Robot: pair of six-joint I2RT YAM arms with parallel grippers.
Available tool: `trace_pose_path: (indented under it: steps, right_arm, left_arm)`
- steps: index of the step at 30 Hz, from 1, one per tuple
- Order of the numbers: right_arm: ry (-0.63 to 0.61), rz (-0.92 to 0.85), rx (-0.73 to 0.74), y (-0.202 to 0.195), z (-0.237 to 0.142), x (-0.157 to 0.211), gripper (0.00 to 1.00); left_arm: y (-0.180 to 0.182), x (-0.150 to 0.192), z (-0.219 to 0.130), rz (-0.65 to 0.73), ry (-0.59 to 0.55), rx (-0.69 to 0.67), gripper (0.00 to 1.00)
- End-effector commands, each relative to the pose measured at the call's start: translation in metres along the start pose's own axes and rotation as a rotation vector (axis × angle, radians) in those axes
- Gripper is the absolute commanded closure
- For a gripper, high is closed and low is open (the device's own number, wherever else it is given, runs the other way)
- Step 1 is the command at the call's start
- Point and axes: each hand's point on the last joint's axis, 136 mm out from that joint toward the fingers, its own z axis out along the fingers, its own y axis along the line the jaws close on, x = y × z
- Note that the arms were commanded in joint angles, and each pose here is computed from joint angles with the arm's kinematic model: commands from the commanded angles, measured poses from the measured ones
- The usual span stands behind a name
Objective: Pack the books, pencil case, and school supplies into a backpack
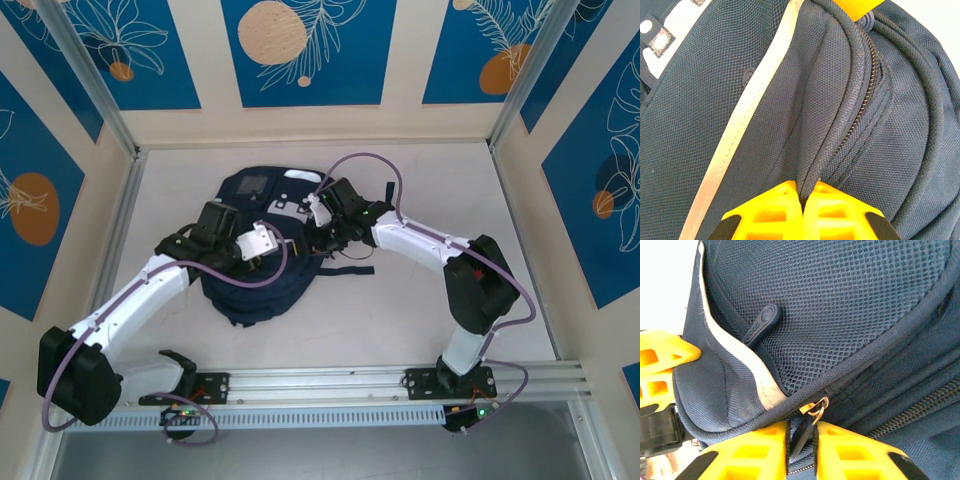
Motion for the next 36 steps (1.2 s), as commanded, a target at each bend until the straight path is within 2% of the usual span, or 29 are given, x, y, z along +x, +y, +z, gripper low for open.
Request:
trace_pose_path:
  steps: [1, 6, 10, 12, 16, 21, 24, 25, 27, 28, 30, 33, 36]
  right_arm:
    - [0.011, 0.06, -0.074, 0.014, 0.01, -0.004, 0.84]
    - [-0.007, 0.055, -0.067, 0.021, -0.003, -0.007, 1.0]
    - [0.016, -0.016, -0.049, 0.025, -0.022, 0.011, 1.0]
    - [0.038, -0.041, -0.043, 0.025, -0.027, 0.024, 1.0]
    - [0.093, -0.049, -0.097, 0.034, -0.03, 0.048, 1.0]
    - [0.113, -0.075, -0.163, 0.062, -0.019, 0.061, 1.0]
    - [0.097, -0.082, -0.107, 0.057, -0.013, 0.059, 1.0]
    - [0.088, -0.078, -0.084, 0.051, -0.014, 0.058, 1.0]
    - [0.052, -0.072, 0.002, 0.031, -0.019, 0.051, 1.0]
    - [0.036, -0.074, 0.039, 0.023, -0.022, 0.048, 1.0]
    - [-0.002, -0.075, 0.109, 0.004, -0.032, 0.039, 1.0]
    - [-0.043, -0.057, 0.216, -0.029, -0.045, 0.028, 1.0]
    - [-0.079, -0.048, 0.313, -0.056, -0.057, 0.017, 1.0]
  left_arm:
    - [0.004, -0.023, -0.013, -0.017, -0.118, -0.011, 1.0]
    - [0.01, -0.022, -0.011, -0.054, -0.112, -0.042, 1.0]
    - [0.036, -0.02, -0.012, -0.134, -0.075, -0.162, 1.0]
    - [0.041, -0.019, -0.011, -0.149, -0.059, -0.176, 1.0]
    - [0.043, -0.024, -0.003, -0.198, -0.072, -0.17, 1.0]
    - [0.04, -0.045, 0.002, -0.273, -0.148, -0.126, 1.0]
    - [0.033, -0.063, 0.003, -0.317, -0.211, -0.076, 1.0]
    - [0.032, -0.068, 0.003, -0.328, -0.233, -0.061, 0.96]
    - [0.03, -0.075, 0.0, -0.352, -0.27, -0.042, 0.76]
    - [0.029, -0.075, 0.0, -0.353, -0.272, -0.032, 0.69]
    - [0.025, -0.073, -0.003, -0.358, -0.261, -0.017, 0.59]
    - [0.027, -0.064, -0.011, -0.384, -0.242, -0.041, 0.5]
    - [0.04, -0.05, -0.02, -0.445, -0.22, -0.138, 0.48]
